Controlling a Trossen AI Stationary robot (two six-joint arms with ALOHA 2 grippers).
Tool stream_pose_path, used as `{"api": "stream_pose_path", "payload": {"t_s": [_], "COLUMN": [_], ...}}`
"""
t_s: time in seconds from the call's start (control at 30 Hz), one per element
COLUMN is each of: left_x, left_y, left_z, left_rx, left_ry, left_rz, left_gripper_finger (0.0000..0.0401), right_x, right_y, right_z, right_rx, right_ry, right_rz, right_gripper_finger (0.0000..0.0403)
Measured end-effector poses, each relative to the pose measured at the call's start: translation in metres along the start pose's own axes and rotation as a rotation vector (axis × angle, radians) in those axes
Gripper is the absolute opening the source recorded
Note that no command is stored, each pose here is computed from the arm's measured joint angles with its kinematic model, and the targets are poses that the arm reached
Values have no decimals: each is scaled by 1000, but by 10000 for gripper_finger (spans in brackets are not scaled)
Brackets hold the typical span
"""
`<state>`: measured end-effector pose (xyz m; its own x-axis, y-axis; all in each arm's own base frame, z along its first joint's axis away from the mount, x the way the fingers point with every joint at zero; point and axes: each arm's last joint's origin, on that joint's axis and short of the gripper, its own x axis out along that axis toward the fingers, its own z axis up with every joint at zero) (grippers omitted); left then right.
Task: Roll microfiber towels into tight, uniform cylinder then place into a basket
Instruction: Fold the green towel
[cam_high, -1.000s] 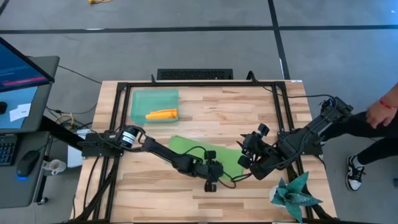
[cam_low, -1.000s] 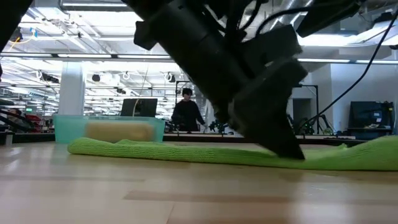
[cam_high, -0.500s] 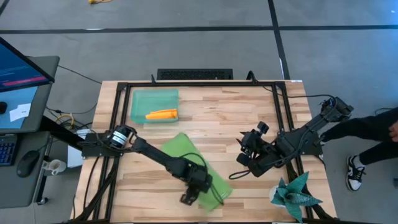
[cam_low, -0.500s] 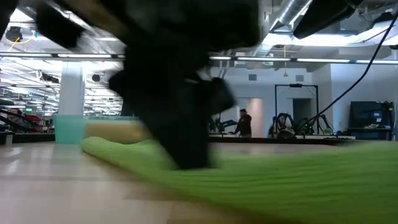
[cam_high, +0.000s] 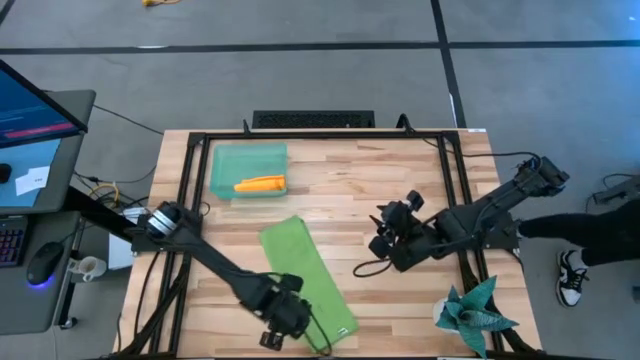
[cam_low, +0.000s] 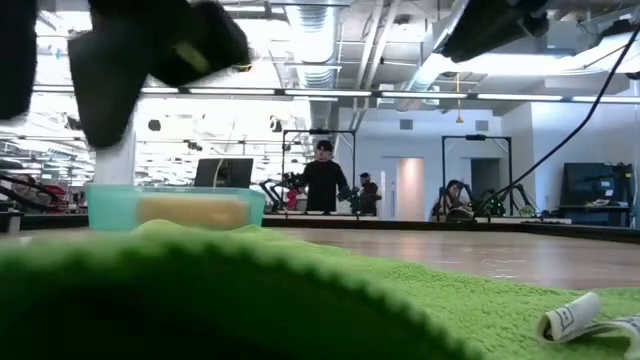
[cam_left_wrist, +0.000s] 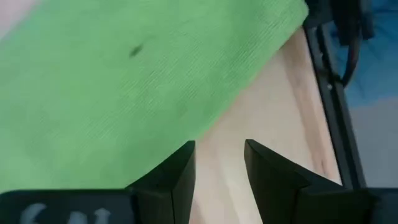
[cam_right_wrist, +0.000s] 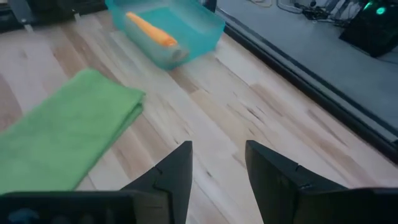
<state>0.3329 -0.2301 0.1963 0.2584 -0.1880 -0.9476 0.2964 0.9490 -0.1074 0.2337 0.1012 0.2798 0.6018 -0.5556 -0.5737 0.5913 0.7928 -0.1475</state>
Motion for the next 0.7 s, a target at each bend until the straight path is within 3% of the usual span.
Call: {"api": "stream_pose_path", "payload": {"t_s": [0.2, 0.33, 0.47, 0.7], "left_x": [-50, -62, -54, -13], "left_y": [-20, -23, -17, 5], "left_z": [-19, -35, -51, -84], "left_rx": [-7, -51, -196, -333], "left_ry": [-110, -156, -134, -62], "left_rz": [215, 374, 489, 551], "left_gripper_finger": [129, 129, 129, 129], "right_x": [25, 57, 83, 119], "right_y": [12, 27, 39, 53], "right_z": [4, 6, 13, 17], "right_rx": [-70, -177, -210, -208], "right_ry": [55, 91, 101, 110], "right_rz": [48, 105, 258, 513], "right_gripper_finger": [162, 148, 128, 78]}}
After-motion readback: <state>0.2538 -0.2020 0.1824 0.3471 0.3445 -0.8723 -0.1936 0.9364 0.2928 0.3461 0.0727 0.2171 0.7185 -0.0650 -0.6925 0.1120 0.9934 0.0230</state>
